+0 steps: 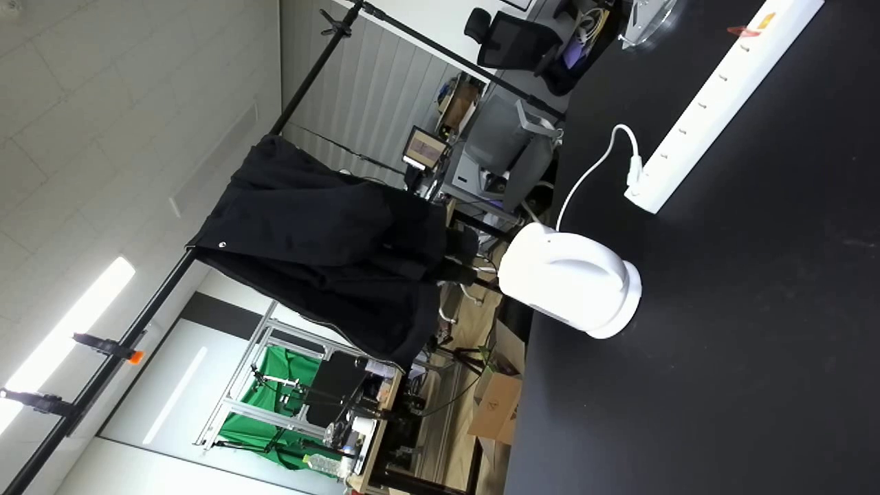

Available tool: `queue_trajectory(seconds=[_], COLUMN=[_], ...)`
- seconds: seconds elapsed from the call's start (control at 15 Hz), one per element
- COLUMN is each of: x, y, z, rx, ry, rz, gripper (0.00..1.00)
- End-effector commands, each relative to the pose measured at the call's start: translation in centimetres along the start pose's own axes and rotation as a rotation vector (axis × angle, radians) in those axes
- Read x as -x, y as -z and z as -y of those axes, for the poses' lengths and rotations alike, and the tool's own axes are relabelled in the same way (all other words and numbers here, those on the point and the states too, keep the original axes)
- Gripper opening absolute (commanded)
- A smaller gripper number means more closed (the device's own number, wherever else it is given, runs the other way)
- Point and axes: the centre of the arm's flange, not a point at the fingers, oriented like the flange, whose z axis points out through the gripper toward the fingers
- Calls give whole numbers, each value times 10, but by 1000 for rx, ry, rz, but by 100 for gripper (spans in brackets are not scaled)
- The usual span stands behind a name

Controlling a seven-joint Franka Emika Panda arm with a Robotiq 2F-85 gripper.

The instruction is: Turn on the electric kettle

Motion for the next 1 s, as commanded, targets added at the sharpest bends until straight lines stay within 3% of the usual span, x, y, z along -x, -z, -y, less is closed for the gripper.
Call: queue_trajectory(seconds=[0.0, 0.27, 0.73, 0.8, 0.93], x=[0, 0, -47, -51, -56], y=[0, 0, -38, -48, -66], z=[0, 0, 1, 4, 14], rx=[0, 0, -10, -21, -46], ry=[0, 0, 51, 60, 77], rz=[0, 0, -154, -161, -169], gripper=[100, 100, 100, 75, 68])
